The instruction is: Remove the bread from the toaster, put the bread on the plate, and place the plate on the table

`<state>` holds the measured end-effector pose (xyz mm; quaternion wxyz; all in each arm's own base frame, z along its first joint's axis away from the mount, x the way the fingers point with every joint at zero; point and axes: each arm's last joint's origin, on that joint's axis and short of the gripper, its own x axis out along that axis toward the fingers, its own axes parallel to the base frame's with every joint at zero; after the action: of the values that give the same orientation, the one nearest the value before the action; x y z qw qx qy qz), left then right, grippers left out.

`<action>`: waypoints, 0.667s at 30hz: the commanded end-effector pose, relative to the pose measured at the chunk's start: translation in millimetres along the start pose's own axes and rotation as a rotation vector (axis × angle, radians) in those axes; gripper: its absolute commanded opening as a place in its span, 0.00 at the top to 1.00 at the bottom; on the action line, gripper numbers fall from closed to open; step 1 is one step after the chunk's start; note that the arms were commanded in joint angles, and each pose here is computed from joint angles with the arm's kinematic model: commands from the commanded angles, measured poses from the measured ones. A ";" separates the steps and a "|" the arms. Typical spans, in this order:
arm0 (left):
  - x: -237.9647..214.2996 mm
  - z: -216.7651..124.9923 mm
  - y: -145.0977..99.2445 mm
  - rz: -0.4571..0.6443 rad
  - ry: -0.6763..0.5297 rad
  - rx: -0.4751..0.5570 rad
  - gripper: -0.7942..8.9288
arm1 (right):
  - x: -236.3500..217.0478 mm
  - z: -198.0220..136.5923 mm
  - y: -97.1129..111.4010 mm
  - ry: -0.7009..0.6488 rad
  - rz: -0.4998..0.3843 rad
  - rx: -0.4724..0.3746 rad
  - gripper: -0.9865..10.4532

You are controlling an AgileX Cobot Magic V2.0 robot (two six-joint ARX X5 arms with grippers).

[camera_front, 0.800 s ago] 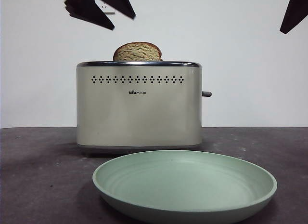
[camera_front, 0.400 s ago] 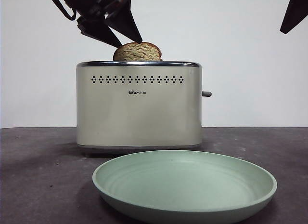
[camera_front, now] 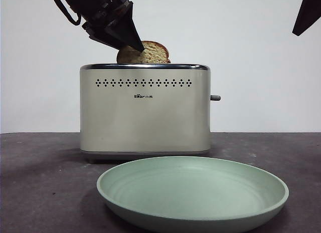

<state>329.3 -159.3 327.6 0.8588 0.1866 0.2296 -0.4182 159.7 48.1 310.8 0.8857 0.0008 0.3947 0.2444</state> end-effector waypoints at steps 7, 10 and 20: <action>1.7 6.1 1.2 0.003 -0.015 0.013 0.91 | -1.3 4.4 1.3 -0.011 0.004 0.003 0.59; -6.5 14.7 1.9 0.015 -0.042 0.017 0.91 | -1.3 4.4 1.3 -0.011 0.004 0.003 0.59; -65.0 42.6 -9.6 0.066 -0.162 0.060 0.91 | -1.3 5.7 1.2 -0.024 0.004 0.000 0.59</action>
<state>297.6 -145.1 385.1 0.8769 0.1872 0.1625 -0.4118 160.2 48.2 311.3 0.8874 0.0007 0.3907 0.2448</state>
